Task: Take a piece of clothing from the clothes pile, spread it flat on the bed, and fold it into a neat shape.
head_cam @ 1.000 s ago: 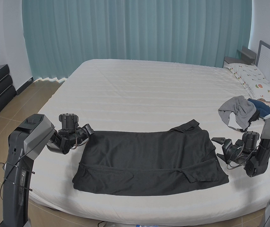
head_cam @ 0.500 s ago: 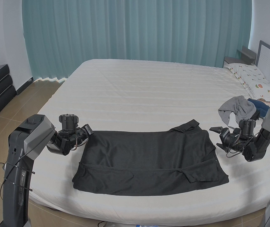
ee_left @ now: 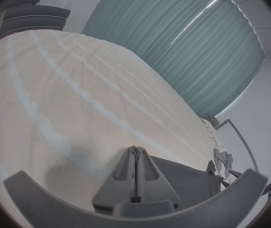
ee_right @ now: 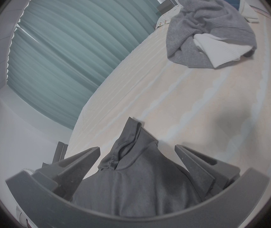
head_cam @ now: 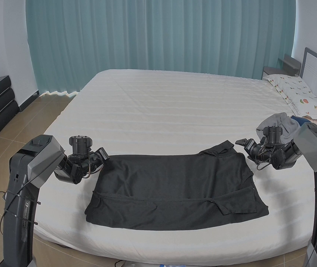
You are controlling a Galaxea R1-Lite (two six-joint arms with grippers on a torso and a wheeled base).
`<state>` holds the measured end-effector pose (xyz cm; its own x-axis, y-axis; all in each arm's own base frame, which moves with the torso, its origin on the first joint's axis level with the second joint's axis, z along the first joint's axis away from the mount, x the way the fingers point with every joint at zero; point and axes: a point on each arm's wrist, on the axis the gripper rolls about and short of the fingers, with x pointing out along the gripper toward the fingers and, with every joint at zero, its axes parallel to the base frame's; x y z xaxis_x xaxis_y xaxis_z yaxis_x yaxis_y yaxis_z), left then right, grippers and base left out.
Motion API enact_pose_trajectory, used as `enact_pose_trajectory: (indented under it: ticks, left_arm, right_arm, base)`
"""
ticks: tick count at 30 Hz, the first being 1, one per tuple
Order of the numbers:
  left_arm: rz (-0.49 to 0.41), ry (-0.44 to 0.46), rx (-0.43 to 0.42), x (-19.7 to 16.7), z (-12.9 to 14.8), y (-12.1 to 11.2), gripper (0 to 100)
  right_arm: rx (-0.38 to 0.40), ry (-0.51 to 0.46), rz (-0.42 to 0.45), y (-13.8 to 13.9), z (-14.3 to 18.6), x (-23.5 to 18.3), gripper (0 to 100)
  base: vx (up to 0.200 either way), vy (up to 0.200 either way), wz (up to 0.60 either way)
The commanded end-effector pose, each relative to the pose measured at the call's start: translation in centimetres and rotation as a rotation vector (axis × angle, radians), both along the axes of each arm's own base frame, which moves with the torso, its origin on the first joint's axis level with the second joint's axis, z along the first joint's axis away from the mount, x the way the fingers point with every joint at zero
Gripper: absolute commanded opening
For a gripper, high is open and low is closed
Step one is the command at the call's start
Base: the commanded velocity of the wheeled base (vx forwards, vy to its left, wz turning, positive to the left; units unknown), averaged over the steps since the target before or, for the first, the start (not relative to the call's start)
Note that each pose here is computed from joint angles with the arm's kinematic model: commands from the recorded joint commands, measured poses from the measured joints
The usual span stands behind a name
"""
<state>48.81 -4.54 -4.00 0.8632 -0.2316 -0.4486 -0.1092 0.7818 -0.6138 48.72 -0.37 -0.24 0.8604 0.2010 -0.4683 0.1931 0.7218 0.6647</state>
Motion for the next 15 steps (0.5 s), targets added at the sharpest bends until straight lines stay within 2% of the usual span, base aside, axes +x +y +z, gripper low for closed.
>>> enact_pose_trajectory:
  ticks: [1,6,15]
  left_arm:
    - [0.004,0.009,-0.005,-0.24,-0.04,0.01,0]
    - [0.005,0.009,-0.007,-0.24,0.02,0.08,0]
    - [0.004,0.007,-0.006,-0.23,0.09,0.08,0]
  right_arm:
    - [-0.008,0.034,0.016,0.85,-2.23,2.65,100]
    - [-0.005,0.071,0.017,0.93,-2.65,2.95,100]
    - [-0.002,0.058,0.018,1.01,-2.48,3.24,100]
  base:
    - [0.000,0.000,0.00]
    - [0.000,0.000,0.00]
    - [0.000,0.000,0.00]
